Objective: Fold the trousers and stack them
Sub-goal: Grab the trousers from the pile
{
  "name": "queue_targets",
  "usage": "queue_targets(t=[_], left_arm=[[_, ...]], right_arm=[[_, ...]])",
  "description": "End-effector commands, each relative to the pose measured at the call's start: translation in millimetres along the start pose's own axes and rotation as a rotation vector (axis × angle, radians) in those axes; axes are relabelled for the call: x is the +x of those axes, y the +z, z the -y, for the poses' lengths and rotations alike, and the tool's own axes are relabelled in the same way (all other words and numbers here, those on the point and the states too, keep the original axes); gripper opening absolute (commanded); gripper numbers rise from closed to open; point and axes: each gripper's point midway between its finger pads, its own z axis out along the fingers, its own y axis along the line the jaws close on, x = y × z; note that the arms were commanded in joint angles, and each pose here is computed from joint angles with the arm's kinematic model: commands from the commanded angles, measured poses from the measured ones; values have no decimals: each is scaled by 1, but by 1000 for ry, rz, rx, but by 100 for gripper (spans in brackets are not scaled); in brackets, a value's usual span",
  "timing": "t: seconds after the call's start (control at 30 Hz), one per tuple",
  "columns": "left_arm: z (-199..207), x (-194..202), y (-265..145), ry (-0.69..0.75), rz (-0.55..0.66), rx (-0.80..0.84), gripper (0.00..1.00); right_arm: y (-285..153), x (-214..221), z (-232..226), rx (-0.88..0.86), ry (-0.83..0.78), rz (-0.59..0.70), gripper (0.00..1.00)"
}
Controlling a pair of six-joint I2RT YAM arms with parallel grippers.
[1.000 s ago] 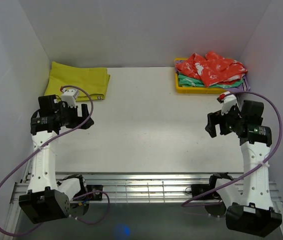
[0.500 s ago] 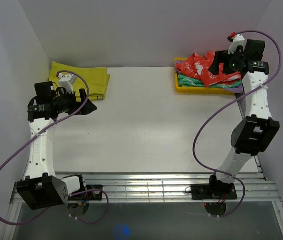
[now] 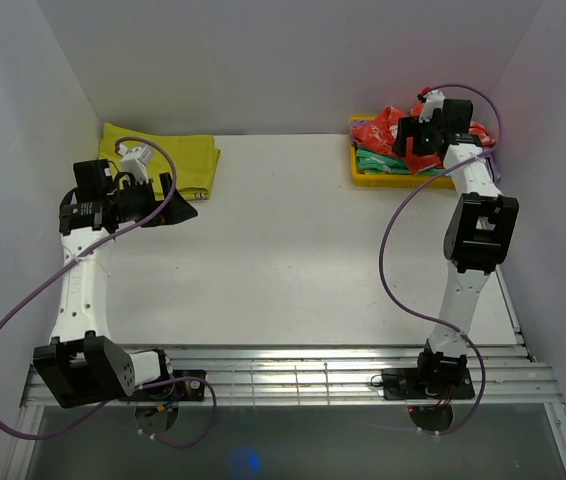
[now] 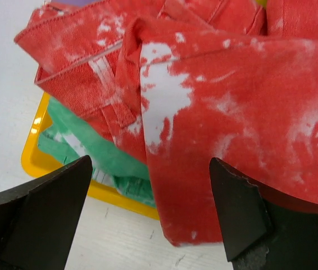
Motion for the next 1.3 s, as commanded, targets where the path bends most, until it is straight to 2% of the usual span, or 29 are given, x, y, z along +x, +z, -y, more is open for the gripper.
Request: queue_targets(t=[0.0, 0.1, 0.23, 0.4, 0.47, 0.53, 0.57, 0.6, 0.63, 0.67, 0.73, 0.77, 0.87, 0.93, 1.07, 1.27], left_arm=[[-5, 5, 8, -27, -26, 9, 98], [-8, 11, 15, -55, -52, 23, 98], [-11, 16, 22, -93, -79, 35, 98], [-17, 18, 27, -117, -97, 26, 98], [-18, 18, 28, -124, -105, 23, 98], [-19, 16, 28, -125, -106, 18, 98], [-19, 13, 26, -112, -104, 15, 98], [-20, 12, 26, -111, -103, 6, 98], [-21, 9, 26, -103, -102, 1, 98], [-21, 9, 25, -96, -106, 2, 98], [-19, 9, 22, -91, -96, -4, 98], [-15, 6, 19, -78, -85, 4, 98], [-6, -9, 8, -41, -15, -1, 98], [-1, -21, 1, -25, 37, -18, 98], [2, -34, -5, -14, 76, -28, 98], [16, -54, -16, 25, 154, -10, 98]], right_arm=[[14, -43, 6, 80, -35, 171, 90], [26, -48, 7, 104, -25, 198, 90], [49, -37, 26, 229, -14, 171, 90], [75, -12, 28, 257, -30, 128, 90], [79, -2, 34, 288, -32, 105, 98], [80, 5, 35, 297, -40, 89, 69], [79, 4, 35, 298, -46, 89, 42], [72, -6, 33, 293, -55, 106, 33], [61, -20, 28, 274, -69, 124, 15], [46, -41, 18, 235, -83, 154, 8], [1, -94, -2, 173, -129, 243, 8], [-48, -136, -12, 164, -160, 332, 8], [-151, -204, -49, 94, -219, 517, 8], [-253, -251, -92, 37, -276, 695, 8], [-349, -280, -146, -82, -352, 875, 8], [-464, -289, -220, -319, -405, 1104, 8]])
